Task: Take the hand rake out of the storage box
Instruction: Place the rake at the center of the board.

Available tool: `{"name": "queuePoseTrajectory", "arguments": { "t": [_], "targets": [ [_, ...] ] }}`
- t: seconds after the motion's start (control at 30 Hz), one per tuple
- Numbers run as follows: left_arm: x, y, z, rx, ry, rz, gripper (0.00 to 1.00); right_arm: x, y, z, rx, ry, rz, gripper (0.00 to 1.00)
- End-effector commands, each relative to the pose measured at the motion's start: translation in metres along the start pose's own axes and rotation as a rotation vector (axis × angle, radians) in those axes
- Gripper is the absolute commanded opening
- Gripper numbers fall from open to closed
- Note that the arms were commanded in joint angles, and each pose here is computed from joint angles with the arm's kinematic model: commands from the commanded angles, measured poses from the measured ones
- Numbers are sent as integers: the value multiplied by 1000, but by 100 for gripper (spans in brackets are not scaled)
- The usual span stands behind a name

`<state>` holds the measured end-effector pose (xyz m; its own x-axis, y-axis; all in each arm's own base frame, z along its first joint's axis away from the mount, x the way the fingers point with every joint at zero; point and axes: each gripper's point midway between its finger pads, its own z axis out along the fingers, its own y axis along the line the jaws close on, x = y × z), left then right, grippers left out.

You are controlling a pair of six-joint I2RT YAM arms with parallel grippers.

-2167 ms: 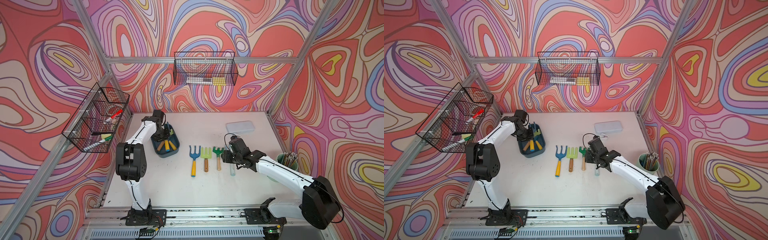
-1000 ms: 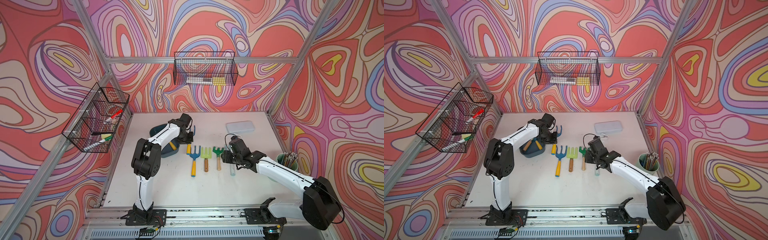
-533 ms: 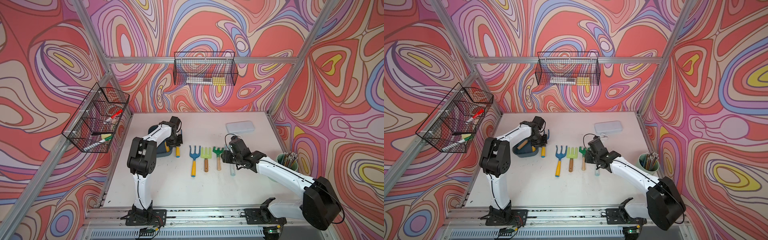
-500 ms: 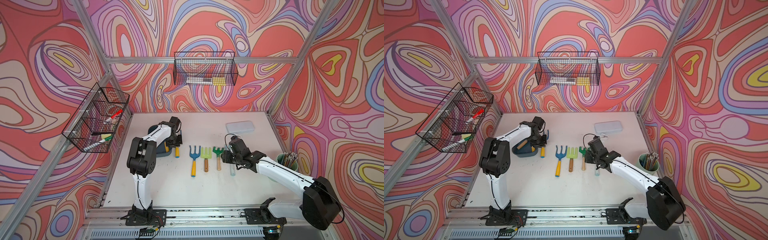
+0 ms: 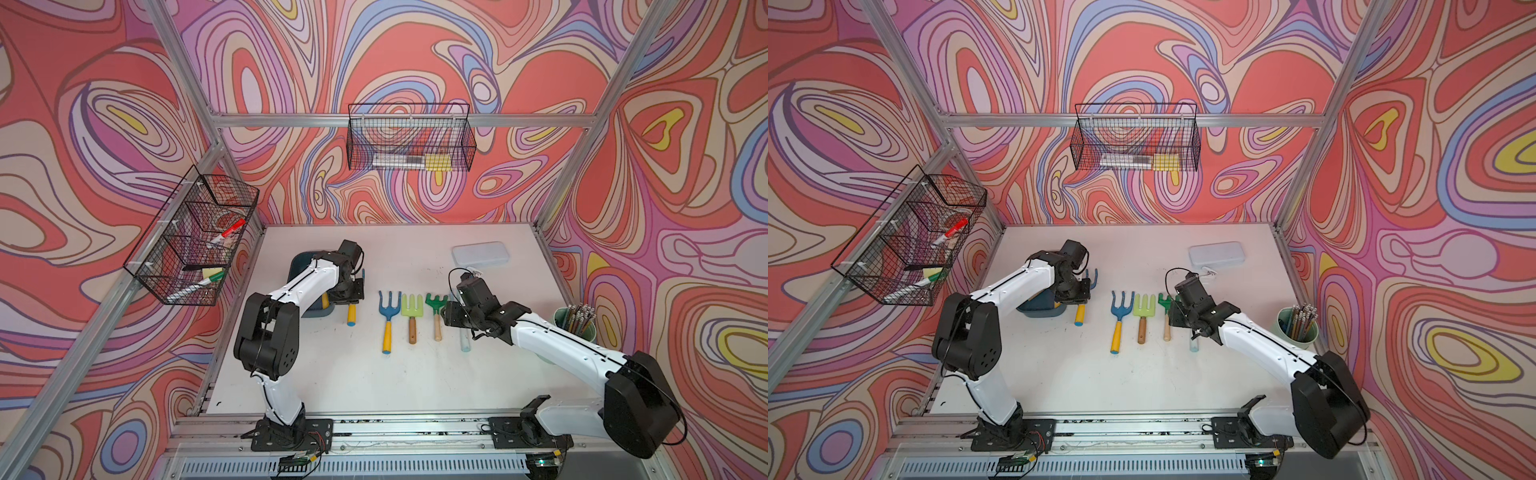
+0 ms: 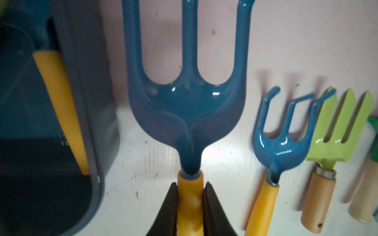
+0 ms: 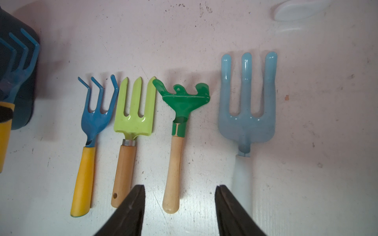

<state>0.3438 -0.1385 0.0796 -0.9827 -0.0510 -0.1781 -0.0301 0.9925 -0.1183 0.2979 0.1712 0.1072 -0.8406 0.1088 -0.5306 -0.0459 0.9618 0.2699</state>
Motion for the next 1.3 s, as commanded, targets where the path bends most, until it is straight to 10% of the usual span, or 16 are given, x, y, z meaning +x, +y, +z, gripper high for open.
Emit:
{"name": "queuePoseTrajectory", "arguments": {
  "t": [0.0, 1.27],
  "targets": [
    [24, -1, -4, -9, 11, -6, 6, -8, 4, -6, -4, -30, -9, 56],
    [61, -9, 63, -63, 45, 32, 3, -7, 5, -5, -9, -24, -10, 56]
  ]
}}
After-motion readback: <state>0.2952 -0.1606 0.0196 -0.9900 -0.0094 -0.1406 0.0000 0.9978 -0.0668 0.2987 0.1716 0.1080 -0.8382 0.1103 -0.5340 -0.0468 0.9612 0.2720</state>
